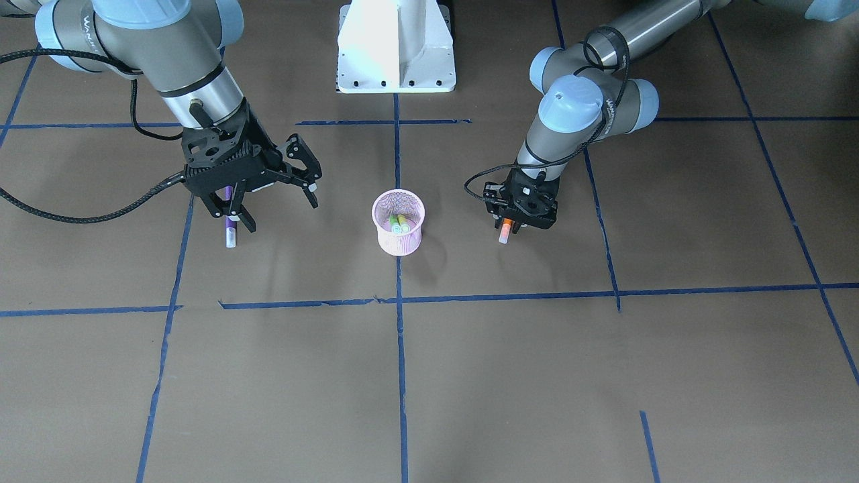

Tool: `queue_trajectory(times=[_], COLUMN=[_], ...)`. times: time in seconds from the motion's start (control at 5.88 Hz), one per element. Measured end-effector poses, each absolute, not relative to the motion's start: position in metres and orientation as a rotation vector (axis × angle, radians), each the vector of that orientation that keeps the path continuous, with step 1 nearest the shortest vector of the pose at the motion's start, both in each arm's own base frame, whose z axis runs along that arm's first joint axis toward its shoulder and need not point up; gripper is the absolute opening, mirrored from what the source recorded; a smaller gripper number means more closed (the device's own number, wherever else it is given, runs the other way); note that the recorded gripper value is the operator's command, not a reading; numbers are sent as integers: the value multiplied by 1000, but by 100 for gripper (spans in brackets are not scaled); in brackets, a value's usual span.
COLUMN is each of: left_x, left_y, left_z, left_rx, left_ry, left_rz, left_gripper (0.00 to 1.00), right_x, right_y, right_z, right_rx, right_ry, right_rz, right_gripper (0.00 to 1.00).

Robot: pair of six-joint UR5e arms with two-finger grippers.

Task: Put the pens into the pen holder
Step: 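Lift orange marker with left gripper while right gripper moves over purple marker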

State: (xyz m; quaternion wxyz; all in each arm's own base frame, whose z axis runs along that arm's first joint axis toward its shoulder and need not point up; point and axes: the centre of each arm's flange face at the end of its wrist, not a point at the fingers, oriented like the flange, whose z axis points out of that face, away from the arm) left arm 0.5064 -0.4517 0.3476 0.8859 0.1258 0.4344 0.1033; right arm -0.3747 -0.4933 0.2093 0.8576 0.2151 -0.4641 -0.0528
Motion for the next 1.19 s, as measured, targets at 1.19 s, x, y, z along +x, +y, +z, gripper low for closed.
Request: queue_trajectory(times=[1.19], left_x=[405], left_y=[-443], left_z=[230], left_rx=[553], left_ry=[1122], left_rz=[128], left_gripper=[0], right_x=[-347], right_y=[-503], right_z=[277], right_rx=[171], right_ry=[-902], right_rz=[-79], right_gripper=[100])
